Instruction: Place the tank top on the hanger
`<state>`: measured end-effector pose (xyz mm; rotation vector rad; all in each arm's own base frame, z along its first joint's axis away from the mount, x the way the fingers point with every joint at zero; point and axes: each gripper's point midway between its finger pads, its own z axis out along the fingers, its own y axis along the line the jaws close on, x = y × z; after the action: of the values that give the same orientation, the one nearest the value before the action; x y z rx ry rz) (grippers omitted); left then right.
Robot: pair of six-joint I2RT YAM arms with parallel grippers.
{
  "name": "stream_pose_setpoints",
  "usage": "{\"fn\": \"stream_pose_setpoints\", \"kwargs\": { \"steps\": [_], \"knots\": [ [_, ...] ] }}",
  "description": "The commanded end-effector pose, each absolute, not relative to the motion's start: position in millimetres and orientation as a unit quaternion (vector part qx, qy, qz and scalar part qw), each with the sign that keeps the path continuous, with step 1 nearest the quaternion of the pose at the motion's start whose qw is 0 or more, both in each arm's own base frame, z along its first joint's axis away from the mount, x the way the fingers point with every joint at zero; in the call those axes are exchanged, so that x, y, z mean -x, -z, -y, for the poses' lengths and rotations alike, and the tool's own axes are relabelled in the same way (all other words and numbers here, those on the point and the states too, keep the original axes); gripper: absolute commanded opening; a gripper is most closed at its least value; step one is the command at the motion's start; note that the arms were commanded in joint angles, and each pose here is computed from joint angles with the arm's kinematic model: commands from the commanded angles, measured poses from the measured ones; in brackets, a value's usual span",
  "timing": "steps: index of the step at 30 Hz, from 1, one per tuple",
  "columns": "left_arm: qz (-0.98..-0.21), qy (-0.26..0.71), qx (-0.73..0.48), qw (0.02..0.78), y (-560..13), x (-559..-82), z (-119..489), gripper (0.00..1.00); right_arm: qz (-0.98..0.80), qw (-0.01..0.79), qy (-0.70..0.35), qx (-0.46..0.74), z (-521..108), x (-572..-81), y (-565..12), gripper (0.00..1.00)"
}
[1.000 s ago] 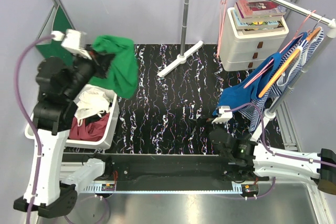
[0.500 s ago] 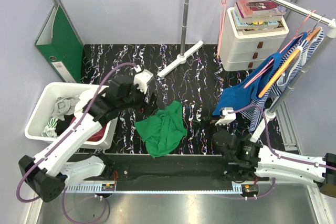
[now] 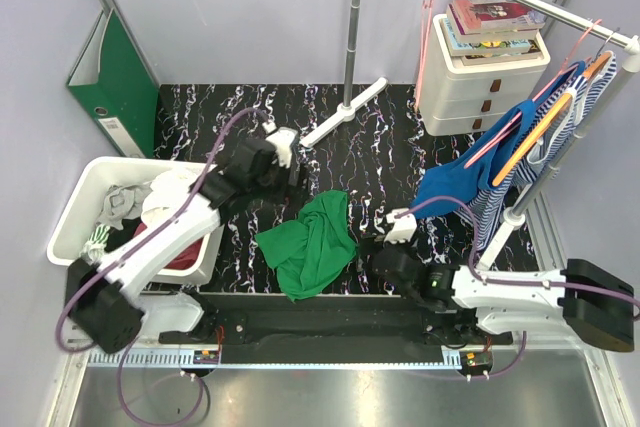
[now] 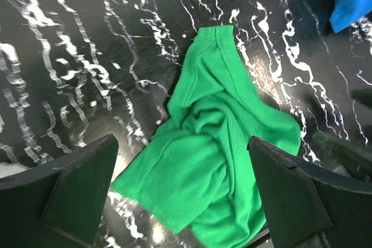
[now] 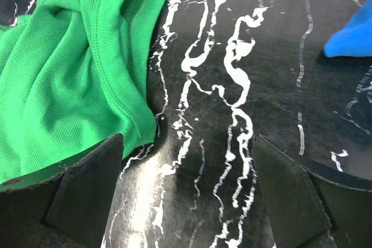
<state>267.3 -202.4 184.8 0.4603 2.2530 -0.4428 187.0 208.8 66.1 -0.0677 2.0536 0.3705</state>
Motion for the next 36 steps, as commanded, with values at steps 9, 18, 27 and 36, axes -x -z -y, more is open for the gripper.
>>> {"fn": "stream_pose_setpoints", "kwargs": {
  "steps": [9,18,27,36],
  "knots": [
    [-0.918,0.163,-0.179,0.314,-145.4,-267.4,211.4,0.99,-0.815,0.530,-0.234,0.017,-277.0,-235.6,-107.8,0.87],
    [-0.937,0.125,-0.157,0.287,-116.6,-230.8,179.6,0.99,-0.816,0.513,-0.258,0.059,-315.3,-266.8,-99.3,0.85],
    [-0.954,0.154,-0.168,0.194,-74.3,-200.1,187.2,0.99,-0.826,0.516,-0.224,0.036,-318.9,-283.1,-75.4,0.82],
    [-0.949,0.197,-0.174,0.174,-70.6,-200.1,208.1,0.91,-0.837,0.499,-0.224,0.011,-308.1,-292.4,-61.4,0.79]
  ]
}}
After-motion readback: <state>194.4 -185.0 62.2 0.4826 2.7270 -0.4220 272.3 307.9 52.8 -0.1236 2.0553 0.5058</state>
